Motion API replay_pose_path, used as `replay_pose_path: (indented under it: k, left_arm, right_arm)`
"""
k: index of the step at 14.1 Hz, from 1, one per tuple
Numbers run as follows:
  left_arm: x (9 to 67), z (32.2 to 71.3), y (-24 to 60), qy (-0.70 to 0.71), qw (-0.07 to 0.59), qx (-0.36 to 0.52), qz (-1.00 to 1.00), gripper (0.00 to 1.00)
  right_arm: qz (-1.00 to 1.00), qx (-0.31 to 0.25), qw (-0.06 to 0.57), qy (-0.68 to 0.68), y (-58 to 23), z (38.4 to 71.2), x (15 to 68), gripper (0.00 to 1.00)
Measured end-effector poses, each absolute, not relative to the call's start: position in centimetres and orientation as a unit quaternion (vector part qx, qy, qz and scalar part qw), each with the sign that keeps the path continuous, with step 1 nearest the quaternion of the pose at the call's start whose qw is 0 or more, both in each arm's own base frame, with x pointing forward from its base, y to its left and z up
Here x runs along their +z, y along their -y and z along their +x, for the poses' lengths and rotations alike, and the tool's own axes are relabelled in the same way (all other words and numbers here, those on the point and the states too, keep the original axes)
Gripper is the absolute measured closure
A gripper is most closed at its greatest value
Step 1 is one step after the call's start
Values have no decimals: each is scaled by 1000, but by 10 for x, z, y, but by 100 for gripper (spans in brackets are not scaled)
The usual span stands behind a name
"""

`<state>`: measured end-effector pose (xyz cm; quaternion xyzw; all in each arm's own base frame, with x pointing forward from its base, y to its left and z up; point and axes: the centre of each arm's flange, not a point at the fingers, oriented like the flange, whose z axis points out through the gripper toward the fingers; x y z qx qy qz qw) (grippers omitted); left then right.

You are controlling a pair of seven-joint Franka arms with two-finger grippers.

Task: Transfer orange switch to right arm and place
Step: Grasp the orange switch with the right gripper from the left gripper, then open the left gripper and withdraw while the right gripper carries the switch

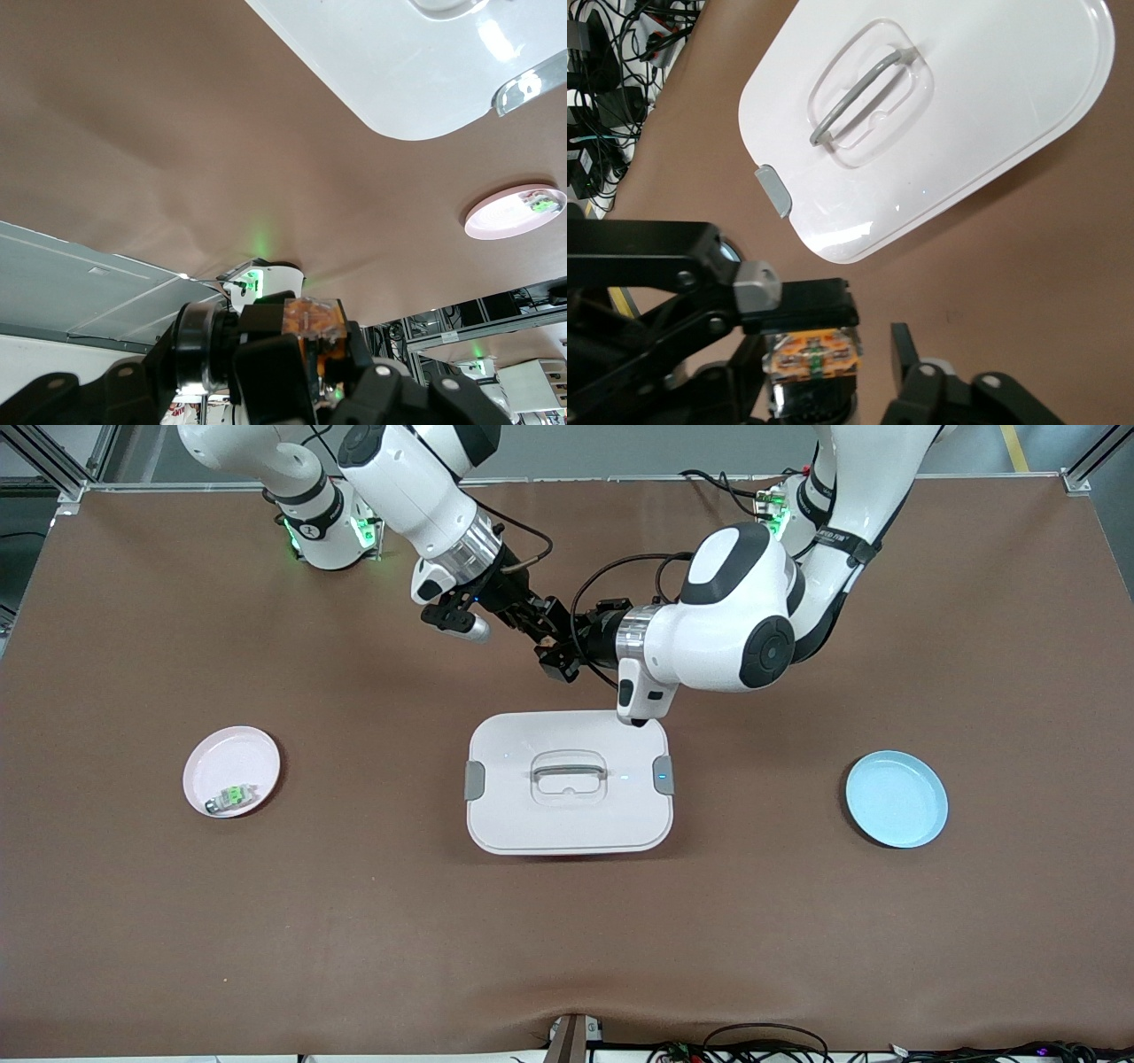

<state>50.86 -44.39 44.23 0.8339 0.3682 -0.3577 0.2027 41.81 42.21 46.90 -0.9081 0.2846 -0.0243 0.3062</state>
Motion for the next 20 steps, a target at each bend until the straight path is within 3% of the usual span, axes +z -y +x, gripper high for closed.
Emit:
replay_pose_path:
  k: [1, 4, 9, 12, 13, 16, 20]
  left_arm:
    - [441, 508, 445, -368, 202, -359, 834, 28]
    - [442, 509, 445, -369, 204, -357, 833, 28]
    - [444, 511, 444, -369, 207, -356, 833, 28]
    - [455, 514, 445, -374, 213, -353, 831, 2]
    - [460, 516, 445, -375, 216, -352, 830, 0]
    - [475, 524, 440, -376, 228, -341, 831, 0]
    - [483, 549, 410, -376, 205, -260, 865, 0]
  right_arm:
    - [-908, -24, 307, -284, -422, 418, 470, 51]
    - [-904, -22, 309, -293, -421, 420, 471, 58]
    - [-904, -23, 311, -294, -420, 421, 472, 58]
    - [-907, -19, 304, -291, -421, 420, 467, 58]
    - [-908, -17, 302, -291, -420, 420, 466, 58]
    - [-918, 0, 283, -277, -417, 418, 463, 58]
    - [-950, 27, 244, -192, -382, 428, 478, 58]
